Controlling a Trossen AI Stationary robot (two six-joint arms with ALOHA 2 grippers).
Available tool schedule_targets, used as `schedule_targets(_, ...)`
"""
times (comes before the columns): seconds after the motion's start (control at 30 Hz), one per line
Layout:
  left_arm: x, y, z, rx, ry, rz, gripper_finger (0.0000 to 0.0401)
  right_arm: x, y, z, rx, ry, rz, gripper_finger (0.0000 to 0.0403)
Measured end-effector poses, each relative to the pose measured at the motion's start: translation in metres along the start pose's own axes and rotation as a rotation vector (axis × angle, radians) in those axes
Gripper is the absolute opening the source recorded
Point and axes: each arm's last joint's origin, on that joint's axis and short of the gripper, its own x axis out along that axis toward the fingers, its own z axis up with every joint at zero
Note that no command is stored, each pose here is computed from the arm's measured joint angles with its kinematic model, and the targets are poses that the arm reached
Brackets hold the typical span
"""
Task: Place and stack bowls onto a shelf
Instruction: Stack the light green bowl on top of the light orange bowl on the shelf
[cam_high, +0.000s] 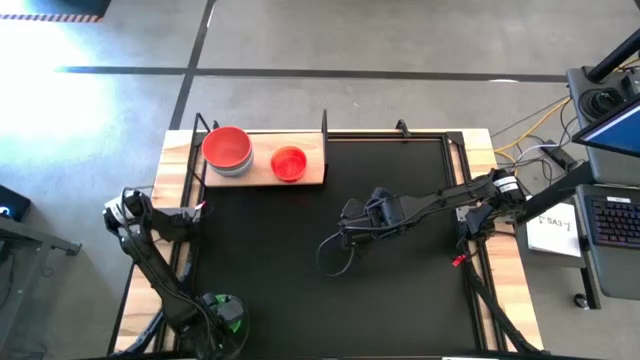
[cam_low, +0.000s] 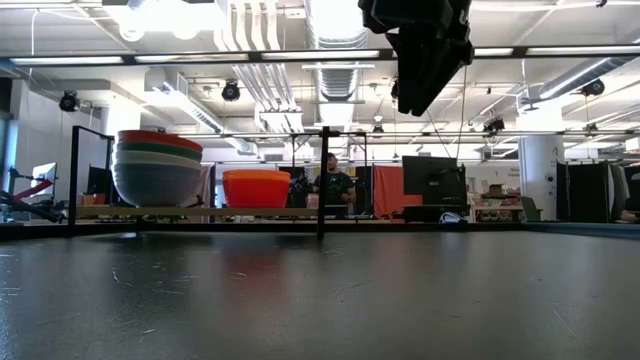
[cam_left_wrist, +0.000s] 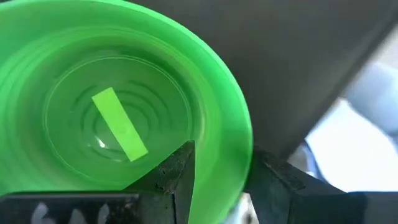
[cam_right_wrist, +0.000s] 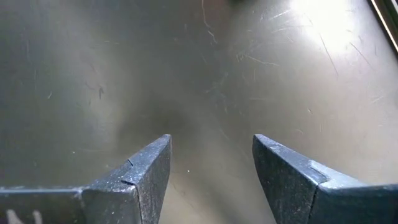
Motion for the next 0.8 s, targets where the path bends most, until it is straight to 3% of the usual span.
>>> schedule_targets(0.17,0.003,0.005,0.0,0.077,0.019,0.056,0.0096,0.0,0.0,0.0,-0.003,0.0,0.0,0.0215)
schedule_targets(0.37,0.0,0.005,0.008,0.144,0.053,0.063,0.0011,0.0,0.0,0.0,-0.009,0.003,-0.002,0.0215)
schedule_targets(0.57,-0.005,0.009,0.019,0.208,0.093,0.098,0.0003,0.0,0.0,0.0,-0.017,0.003,-0.003,0.0215)
schedule_targets(0.8,-0.031,0.021,0.052,0.232,0.067,0.134,0.0001,-0.004,-0.005,-0.004,-0.044,0.031,-0.023,0.0215)
